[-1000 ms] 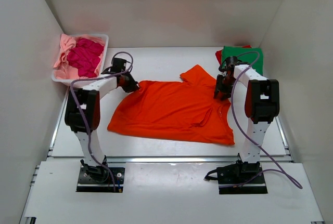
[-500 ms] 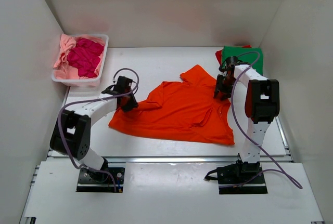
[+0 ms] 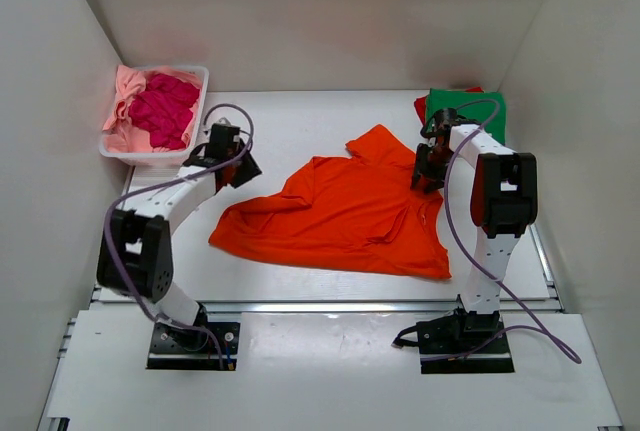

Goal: Fold and stack the t-shirts
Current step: Grap the side of the flattened tshirt furthest away from the robot with both arms

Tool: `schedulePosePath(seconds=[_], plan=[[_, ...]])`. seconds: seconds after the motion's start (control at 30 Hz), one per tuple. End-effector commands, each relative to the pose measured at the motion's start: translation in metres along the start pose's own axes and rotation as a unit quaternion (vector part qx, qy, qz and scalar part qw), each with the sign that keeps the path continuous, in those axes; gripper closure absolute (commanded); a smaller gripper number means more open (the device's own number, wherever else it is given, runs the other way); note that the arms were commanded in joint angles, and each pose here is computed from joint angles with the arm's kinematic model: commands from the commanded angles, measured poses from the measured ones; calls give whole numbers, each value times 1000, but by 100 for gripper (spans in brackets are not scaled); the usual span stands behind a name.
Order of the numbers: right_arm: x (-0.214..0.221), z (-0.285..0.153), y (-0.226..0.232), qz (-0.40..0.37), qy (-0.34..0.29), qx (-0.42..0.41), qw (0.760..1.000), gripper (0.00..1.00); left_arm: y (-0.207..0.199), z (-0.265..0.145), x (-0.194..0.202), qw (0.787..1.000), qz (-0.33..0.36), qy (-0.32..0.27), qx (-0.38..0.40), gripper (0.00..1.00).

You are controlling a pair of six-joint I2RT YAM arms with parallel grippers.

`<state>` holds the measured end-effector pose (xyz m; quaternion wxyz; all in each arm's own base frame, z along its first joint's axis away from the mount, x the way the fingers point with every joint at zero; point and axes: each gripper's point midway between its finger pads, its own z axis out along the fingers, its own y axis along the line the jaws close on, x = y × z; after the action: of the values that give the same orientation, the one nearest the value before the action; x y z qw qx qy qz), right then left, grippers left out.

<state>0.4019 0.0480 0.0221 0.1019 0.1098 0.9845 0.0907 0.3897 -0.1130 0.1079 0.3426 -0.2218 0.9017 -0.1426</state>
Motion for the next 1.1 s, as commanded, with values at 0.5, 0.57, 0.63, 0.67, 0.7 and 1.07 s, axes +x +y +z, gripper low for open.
schedulePosePath(seconds=[0.5,0.57,0.63,0.67,0.7,1.07], plan=[[-1,-12,8,0,-17,-6,1000,59,-56,16,60,988,-24,146,41,60],[2,-11,8,0,-12,-6,1000,59,-60,19,61,988,-22,147,41,58],[-2,-13,9,1,-18,-8,1000,59,-58,22,64,988,-15,151,34,56],[0,-11,7,2,-14,-6,1000,59,-60,24,66,988,-13,152,34,57],[1,-11,7,5,-13,-7,1000,59,-60,25,62,989,-15,145,31,56],[-2,-9,6,3,-15,-7,1000,59,-40,34,71,988,-13,155,-10,55]])
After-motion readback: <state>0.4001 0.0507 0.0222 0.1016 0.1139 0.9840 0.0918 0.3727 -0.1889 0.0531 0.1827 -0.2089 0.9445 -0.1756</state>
